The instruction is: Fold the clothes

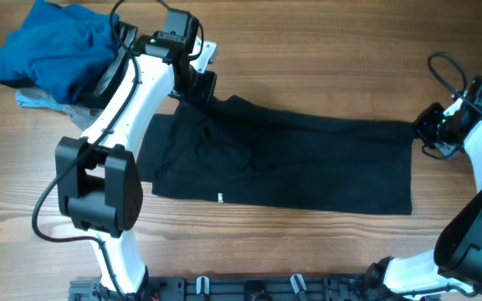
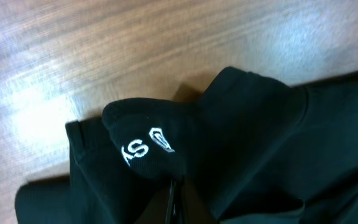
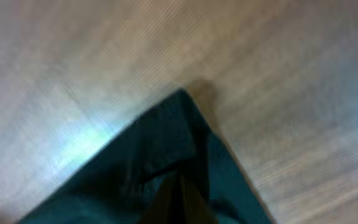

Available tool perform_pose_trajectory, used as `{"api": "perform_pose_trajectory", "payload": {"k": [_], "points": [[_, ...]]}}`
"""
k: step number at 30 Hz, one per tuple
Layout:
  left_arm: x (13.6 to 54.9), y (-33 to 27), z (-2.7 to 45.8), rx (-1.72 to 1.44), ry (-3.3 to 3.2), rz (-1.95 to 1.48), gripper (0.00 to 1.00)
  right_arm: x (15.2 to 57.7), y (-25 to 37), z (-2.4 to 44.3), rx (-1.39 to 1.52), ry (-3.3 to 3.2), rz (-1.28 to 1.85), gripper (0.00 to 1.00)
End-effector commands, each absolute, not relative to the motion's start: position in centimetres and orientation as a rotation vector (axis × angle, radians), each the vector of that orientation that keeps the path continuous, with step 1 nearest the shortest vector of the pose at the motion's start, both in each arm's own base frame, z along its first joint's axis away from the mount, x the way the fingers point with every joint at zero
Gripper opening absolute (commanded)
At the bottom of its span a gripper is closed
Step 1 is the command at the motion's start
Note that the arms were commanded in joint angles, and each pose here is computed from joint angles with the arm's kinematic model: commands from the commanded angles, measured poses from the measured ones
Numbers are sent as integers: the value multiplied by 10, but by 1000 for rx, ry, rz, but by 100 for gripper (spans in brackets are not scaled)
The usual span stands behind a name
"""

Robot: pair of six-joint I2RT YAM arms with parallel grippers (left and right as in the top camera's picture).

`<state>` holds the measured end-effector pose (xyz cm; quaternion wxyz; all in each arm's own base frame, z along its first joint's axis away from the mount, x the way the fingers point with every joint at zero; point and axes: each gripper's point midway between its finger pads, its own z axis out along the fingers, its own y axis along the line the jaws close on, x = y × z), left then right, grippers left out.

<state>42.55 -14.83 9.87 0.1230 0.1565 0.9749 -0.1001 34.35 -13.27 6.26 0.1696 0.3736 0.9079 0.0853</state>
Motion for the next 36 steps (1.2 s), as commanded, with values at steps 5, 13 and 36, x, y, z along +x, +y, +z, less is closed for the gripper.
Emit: {"api": "perform_pose_trajectory", "payload": {"k": [5, 13, 36], "points": [[398, -131, 99, 455, 2951, -178, 4, 321, -131, 60, 1126, 2646, 181, 4], [378, -106, 95, 403, 3058, -38, 4, 311, -132, 58, 1151, 2677, 145, 4], [332, -94, 73, 374, 3253, -101, 4, 296, -143, 55, 1180, 2711, 13, 4]]}}
